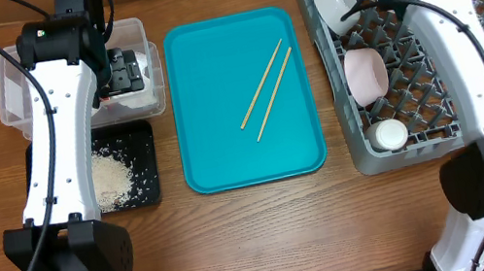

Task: Sort waste into correct bins and load items into the dishwasher
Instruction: 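Lift the white plate and stand it in the dish rack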

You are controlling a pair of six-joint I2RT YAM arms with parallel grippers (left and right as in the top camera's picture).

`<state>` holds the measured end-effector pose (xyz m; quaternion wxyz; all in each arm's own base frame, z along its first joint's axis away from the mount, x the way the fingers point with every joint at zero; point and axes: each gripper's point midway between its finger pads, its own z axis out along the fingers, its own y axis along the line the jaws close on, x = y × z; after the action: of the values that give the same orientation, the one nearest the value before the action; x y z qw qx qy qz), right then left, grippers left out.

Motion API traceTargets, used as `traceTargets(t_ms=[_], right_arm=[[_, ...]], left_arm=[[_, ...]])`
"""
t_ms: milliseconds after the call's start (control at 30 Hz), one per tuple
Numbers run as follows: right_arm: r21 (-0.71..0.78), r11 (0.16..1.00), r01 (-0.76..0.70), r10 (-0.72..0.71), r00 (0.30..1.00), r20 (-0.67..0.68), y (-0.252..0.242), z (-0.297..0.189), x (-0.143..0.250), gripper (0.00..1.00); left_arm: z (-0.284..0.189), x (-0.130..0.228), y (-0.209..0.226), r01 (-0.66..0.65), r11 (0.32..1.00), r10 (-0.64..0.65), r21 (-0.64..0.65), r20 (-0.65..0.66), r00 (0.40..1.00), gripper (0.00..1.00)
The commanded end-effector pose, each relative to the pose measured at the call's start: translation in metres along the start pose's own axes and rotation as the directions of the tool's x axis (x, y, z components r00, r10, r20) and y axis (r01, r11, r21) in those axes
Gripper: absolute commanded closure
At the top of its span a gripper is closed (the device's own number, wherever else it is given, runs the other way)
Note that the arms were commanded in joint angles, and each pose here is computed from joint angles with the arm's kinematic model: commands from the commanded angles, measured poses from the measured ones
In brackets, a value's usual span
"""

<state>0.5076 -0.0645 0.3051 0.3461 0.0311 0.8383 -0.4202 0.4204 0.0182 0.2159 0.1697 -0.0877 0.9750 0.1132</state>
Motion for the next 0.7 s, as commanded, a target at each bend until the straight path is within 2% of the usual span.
traceTargets(t_ms=[0,133,400,667], right_arm=[[-0.001,0.996,0.091,-0.091,0.996,0.004,0.017,0.013,0.003,0.96],[0.012,0.992,0.122,-0.122,0.992,0.0,0.033,0.031,0.008,0.96],[0.065,0.992,0.106,-0.105,0.994,-0.026,0.028,0.046,0.019,0.96],[0.039,0.994,0.105,-0.104,0.994,-0.041,0.032,0.06,0.025,0.96]], left_arm=[[-0.015,-0.006,0.007,0.022,1.0,-0.022,-0.005,0.045,0.999,0.0],[-0.015,-0.006,0.007,0.022,1.0,-0.022,-0.005,0.045,0.999,0.0],[-0.015,-0.006,0.007,0.022,1.0,-0.022,-0.005,0.045,0.999,0.0],[-0.015,-0.006,0.007,0.022,1.0,-0.022,-0.005,0.045,0.999,0.0]])
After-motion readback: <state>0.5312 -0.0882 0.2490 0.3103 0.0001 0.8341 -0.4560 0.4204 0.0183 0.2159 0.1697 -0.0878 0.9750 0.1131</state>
